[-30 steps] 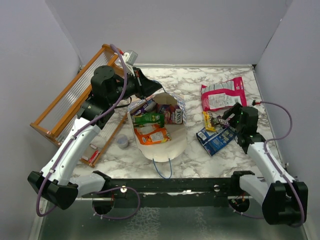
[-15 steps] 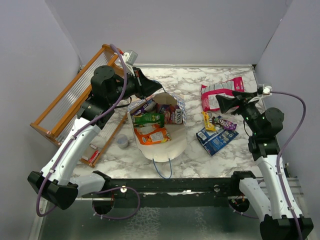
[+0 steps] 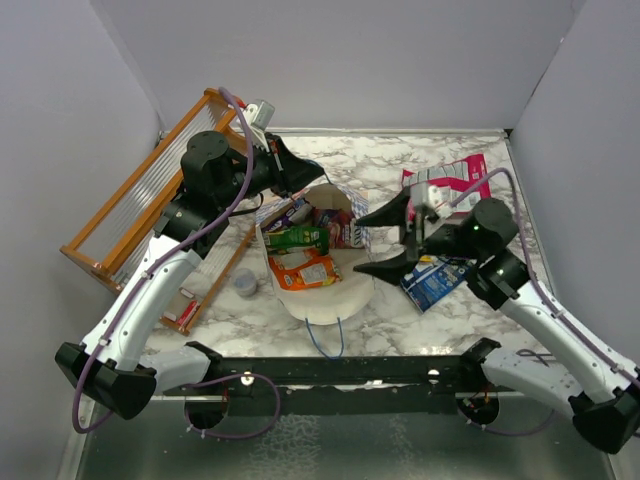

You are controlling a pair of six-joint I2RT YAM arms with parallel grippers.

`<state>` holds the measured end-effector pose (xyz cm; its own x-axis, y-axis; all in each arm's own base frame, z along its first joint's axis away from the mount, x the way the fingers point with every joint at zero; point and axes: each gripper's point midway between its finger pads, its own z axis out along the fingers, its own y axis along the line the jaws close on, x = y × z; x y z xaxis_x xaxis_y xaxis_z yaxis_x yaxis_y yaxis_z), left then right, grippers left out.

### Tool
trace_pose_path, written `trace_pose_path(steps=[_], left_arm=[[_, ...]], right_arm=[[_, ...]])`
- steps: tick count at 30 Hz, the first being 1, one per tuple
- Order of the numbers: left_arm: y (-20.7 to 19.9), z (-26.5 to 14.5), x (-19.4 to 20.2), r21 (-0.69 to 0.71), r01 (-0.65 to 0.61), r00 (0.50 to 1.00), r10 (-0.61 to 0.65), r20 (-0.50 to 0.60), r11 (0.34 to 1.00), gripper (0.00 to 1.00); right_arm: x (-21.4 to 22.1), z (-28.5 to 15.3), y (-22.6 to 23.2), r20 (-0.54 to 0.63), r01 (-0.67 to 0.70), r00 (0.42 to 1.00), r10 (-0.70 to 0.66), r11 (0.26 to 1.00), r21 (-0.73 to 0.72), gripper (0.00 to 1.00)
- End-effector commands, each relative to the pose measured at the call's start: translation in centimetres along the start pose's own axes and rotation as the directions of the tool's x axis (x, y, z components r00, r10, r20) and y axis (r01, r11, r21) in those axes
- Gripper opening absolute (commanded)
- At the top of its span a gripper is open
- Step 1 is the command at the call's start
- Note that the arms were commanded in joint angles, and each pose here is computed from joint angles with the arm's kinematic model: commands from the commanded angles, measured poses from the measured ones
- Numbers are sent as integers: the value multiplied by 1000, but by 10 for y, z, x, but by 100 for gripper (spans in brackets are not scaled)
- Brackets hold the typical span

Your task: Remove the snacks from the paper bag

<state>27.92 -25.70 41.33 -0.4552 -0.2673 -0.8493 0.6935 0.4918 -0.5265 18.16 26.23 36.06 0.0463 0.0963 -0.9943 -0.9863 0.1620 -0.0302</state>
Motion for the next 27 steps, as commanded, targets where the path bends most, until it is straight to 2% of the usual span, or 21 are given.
trace_pose_path(steps=[1,5,8,9,11,14,17,20,27], left_arm=[[-13,-5,-14,35,-30,998,28,48,999,0],[-11,-4,-11,29,-24,999,23,37,999,0],[-12,-4,-12,36,-23,999,22,36,999,0],[-12,-4,-12,36,-22,999,21,36,999,0],[-13,-4,-13,37,-23,999,21,39,999,0],[-15,-5,-14,40,-24,999,22,44,999,0],[-15,-6,-13,41,-27,999,25,42,999,0],[-16,-7,-13,46,-21,999,19,50,999,0],[-18,-7,-11,57,-19,999,17,40,998,0]], right_arm=[[44,38,19,-163,182,968,-189,982,-58,90],[85,65,-11,-367,350,881,-300,934,78,90],[110,68,-52,-499,468,804,-323,862,195,88],[119,67,-60,-526,515,772,-357,836,189,88],[139,68,-63,-564,606,682,-465,792,80,82],[154,71,-77,-578,689,620,-530,721,78,80],[178,76,-80,-611,701,562,-557,713,-4,79],[198,84,-86,-652,686,528,-544,726,-51,74],[211,96,-107,-702,697,513,-494,717,4,70]])
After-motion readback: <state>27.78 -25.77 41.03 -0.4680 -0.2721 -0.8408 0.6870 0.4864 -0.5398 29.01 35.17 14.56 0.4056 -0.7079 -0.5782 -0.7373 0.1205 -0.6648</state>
